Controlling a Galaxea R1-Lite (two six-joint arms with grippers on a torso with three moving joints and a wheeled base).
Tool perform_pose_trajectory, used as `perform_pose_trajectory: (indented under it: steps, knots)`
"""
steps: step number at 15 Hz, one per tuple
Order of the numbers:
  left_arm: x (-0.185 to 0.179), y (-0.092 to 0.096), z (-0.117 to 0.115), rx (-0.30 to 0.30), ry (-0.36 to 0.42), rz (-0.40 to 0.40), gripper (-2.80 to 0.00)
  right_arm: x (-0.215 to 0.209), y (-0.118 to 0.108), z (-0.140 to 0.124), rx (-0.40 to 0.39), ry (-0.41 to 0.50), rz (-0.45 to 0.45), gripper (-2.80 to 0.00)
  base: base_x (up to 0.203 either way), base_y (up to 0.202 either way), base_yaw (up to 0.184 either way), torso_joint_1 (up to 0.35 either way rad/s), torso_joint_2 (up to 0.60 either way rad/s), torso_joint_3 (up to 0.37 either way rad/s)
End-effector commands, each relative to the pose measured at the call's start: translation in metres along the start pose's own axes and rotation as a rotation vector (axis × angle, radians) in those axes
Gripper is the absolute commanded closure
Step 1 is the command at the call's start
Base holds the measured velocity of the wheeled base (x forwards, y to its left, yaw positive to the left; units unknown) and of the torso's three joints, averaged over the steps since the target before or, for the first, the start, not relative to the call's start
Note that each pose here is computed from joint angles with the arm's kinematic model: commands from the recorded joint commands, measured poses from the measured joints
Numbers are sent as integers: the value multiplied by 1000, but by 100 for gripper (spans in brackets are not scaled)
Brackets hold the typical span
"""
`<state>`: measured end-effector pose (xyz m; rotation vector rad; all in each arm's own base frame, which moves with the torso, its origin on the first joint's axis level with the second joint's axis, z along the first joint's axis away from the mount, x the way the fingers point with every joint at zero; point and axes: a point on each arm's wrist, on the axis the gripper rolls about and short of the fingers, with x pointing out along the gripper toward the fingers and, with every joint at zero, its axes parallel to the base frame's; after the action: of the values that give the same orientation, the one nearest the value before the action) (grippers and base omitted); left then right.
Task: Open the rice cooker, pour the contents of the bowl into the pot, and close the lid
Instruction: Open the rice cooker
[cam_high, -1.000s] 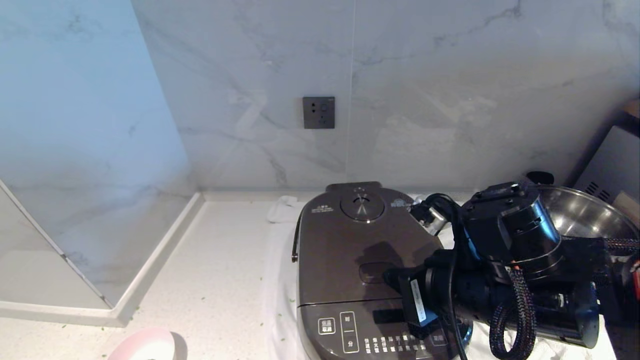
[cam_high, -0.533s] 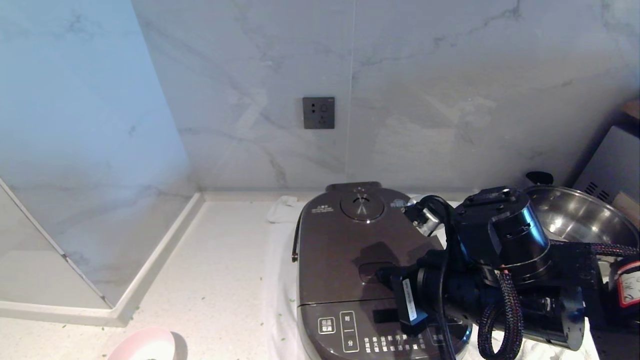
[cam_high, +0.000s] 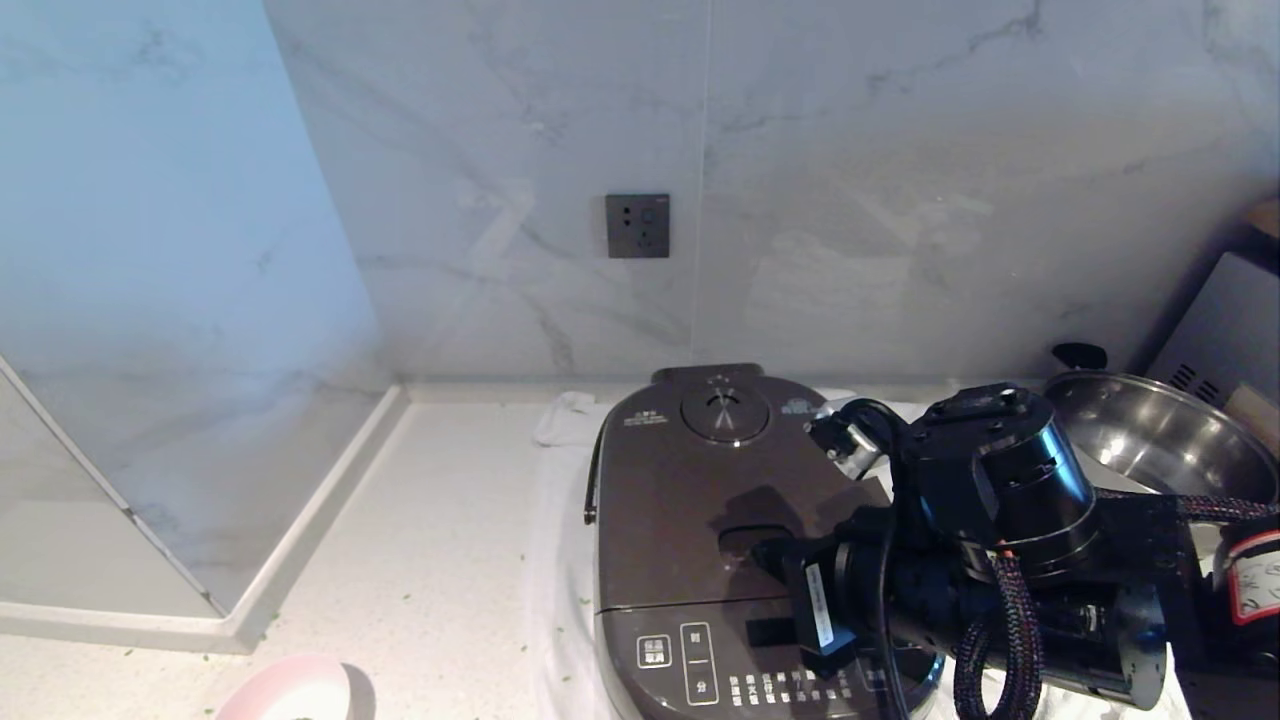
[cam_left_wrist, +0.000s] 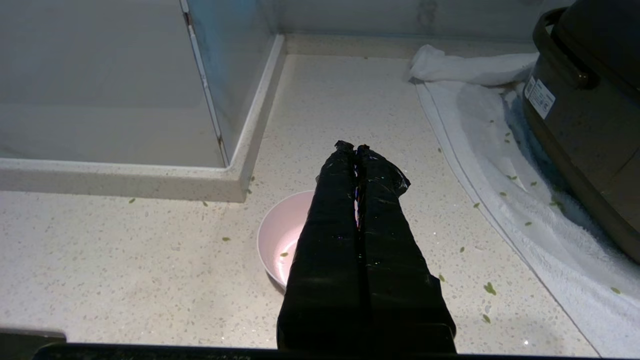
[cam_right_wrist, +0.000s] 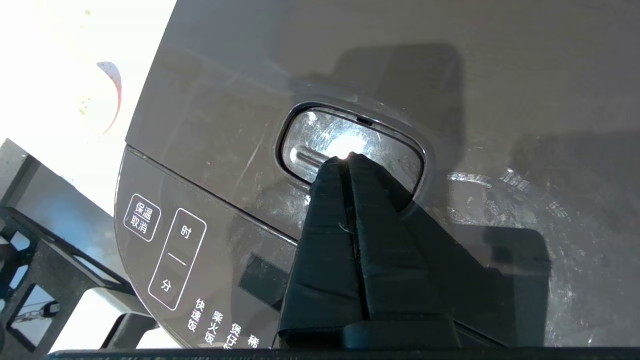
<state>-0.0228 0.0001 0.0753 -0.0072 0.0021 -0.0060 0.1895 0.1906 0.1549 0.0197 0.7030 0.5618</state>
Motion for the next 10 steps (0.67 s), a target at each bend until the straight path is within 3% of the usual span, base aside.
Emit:
perform_pose_trajectory:
  steps: [1,4,7,10]
  knots:
    - [0,0,0,0,1,0,0,-7,1,5,1,-40,8,0,0,0,0,0,0,0]
    - [0,0,0,-1,1,0,0,-17,3,10,-81,-104,-54,0,0,0,0,0,0,0]
    - [0,0,0,0,1,0,0,-29,6,19,-88,-193,-38,0,0,0,0,0,0,0]
    - [0,0,0,0,1,1,0,-42,6,24,-145,-245,-42,0,0,0,0,0,0,0]
